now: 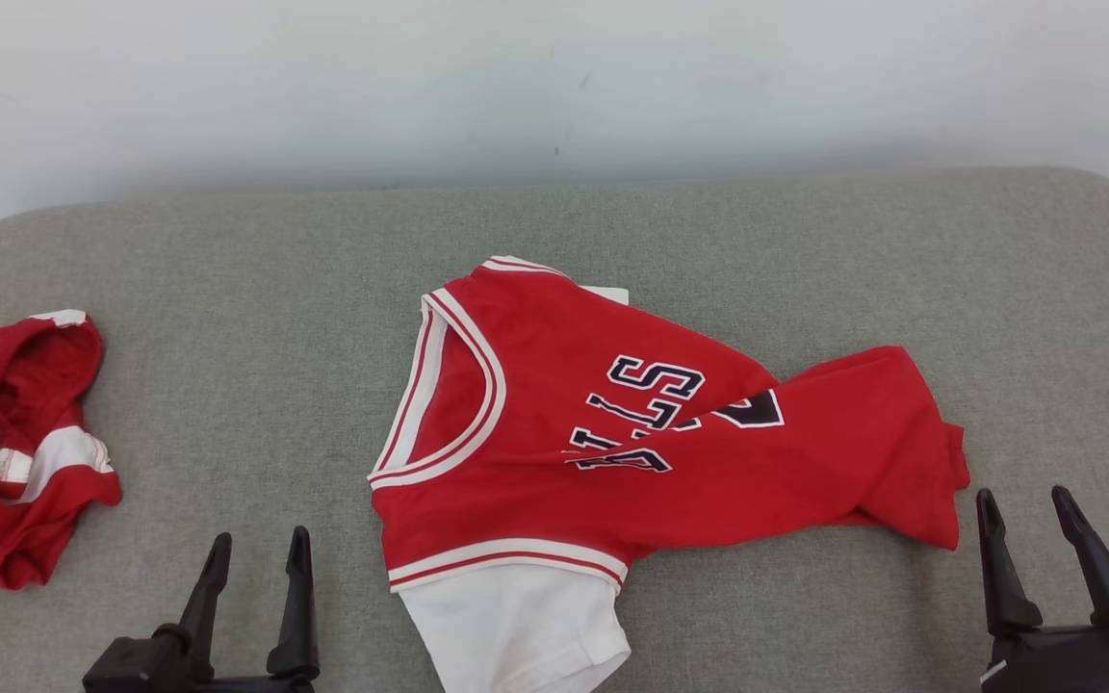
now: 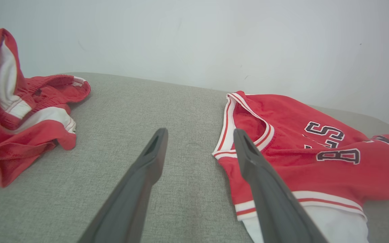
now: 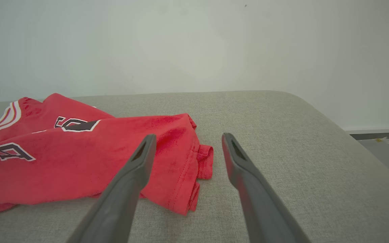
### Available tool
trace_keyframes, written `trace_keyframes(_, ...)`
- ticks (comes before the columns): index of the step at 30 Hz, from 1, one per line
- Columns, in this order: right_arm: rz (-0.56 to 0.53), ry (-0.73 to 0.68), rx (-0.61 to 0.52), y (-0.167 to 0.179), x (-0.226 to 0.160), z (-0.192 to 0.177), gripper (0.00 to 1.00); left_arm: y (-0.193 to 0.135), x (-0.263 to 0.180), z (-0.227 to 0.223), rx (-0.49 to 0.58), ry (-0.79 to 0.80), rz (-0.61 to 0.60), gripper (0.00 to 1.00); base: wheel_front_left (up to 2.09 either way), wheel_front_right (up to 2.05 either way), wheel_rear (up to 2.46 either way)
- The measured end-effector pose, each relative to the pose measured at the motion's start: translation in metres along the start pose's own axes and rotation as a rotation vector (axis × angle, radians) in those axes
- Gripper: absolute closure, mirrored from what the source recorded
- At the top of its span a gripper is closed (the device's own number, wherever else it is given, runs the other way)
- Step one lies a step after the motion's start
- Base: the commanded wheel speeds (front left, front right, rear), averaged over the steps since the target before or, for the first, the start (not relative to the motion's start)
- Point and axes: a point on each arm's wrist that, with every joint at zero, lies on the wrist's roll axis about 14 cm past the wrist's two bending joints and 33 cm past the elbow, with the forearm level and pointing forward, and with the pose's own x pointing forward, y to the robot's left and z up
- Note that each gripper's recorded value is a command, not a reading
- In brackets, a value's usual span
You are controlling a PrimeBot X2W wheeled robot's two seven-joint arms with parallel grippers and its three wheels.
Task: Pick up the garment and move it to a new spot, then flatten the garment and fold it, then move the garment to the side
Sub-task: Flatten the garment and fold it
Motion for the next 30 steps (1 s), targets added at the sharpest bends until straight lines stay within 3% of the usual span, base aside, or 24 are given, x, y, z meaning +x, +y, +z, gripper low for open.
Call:
trace_keyframes(21, 0.072, 0.280, -0.030, 0.017, 0.014, -0.082, 0.00, 0.027, -0.008, 0.007, 0.034, -0.015, 0.071, 0.00, 0.00, 0.00, 0.00)
trace_keyframes(22, 0.076, 0.283, -0.026, 0.019, 0.017, -0.083, 0.17, 0.028, -0.008, 0.006, 0.034, -0.013, 0.074, 0.00, 0.00, 0.00, 0.00)
trace_keyframes(23, 0.081, 0.285, -0.026, 0.020, 0.019, -0.084, 0.67, 0.029, -0.008, 0.006, 0.035, -0.012, 0.078, 0.00, 0.00, 0.00, 0.00)
trace_keyframes(24, 0.086, 0.286, -0.026, 0.022, 0.020, -0.084, 1.00, 0.030, -0.008, 0.005, 0.036, -0.010, 0.081, 0.00, 0.00, 0.00, 0.00)
trace_keyframes(30, 0.097, 0.224, -0.024, 0.026, 0.025, -0.066, 1.00, 0.027, -0.007, 0.005, 0.033, -0.010, 0.073, 0.00, 0.00, 0.00, 0.00)
